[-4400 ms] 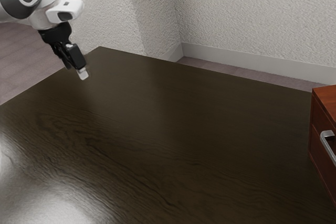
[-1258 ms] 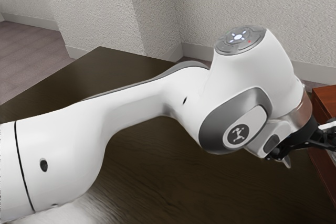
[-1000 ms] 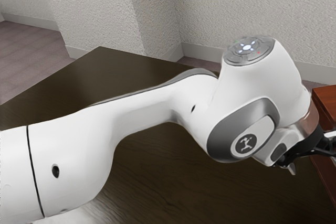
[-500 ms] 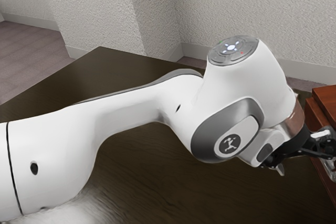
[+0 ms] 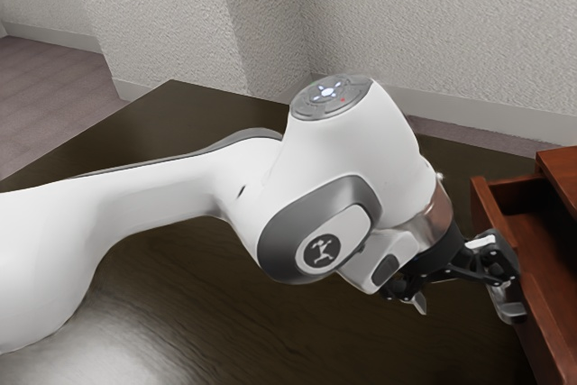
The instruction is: Pull the drawer handle with one arm to open the drawer
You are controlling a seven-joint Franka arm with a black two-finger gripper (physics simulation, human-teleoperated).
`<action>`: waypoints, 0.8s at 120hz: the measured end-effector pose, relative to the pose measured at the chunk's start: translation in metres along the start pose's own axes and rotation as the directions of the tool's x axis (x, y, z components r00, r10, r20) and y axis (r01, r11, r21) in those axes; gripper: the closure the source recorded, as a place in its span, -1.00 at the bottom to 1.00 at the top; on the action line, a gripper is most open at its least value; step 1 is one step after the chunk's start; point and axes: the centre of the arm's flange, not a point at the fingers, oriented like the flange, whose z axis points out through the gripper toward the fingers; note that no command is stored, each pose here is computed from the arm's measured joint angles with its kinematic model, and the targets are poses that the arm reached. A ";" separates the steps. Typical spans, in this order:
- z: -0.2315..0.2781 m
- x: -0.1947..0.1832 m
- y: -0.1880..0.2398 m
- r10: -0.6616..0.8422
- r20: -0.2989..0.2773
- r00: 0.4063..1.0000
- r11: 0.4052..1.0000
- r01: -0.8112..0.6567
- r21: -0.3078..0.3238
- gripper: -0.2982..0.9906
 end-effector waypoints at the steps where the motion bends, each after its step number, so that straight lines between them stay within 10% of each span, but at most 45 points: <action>1: 0.000 0.000 0.001 -0.001 -0.001 1.000 1.000 0.001 0.000 -0.51; 96: -0.066 0.009 0.096 -0.009 0.029 1.000 0.999 0.008 0.036 -0.52</action>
